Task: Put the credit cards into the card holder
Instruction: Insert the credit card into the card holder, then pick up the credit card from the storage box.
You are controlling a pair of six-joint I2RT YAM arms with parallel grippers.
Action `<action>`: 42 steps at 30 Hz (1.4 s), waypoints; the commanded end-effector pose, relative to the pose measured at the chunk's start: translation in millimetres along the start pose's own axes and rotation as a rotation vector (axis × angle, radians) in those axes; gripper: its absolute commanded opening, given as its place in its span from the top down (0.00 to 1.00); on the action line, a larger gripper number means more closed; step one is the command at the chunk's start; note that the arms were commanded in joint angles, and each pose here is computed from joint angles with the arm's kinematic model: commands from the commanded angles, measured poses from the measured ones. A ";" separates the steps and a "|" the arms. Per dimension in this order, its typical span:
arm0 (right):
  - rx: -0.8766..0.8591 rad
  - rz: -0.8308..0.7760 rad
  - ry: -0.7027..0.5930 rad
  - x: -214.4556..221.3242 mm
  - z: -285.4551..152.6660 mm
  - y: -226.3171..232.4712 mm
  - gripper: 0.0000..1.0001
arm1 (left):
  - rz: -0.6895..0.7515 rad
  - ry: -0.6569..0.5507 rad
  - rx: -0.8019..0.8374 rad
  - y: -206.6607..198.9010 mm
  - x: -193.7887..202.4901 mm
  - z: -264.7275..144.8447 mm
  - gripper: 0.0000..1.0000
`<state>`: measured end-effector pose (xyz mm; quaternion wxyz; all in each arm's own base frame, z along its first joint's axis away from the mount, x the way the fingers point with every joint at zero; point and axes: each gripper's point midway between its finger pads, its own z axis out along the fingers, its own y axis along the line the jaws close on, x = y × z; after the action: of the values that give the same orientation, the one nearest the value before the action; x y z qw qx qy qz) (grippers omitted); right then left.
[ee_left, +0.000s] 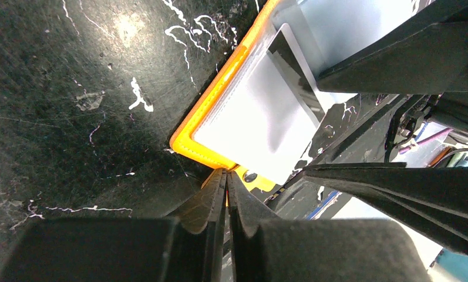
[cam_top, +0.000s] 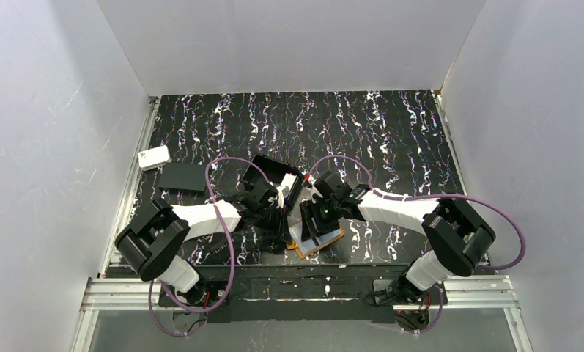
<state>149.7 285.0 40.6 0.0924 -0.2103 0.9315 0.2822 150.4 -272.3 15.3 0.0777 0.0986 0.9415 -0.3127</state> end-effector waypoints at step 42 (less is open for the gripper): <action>-0.064 -0.011 -0.251 -64.8 -56.2 -1.8 0.32 | 0.090 -0.213 0.010 -27.3 -118.4 -128.8 0.02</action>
<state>192.5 272.1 86.6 0.1706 -0.1739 0.9096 0.3365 220.3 -230.0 152.2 0.1965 0.0816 0.9197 -0.3300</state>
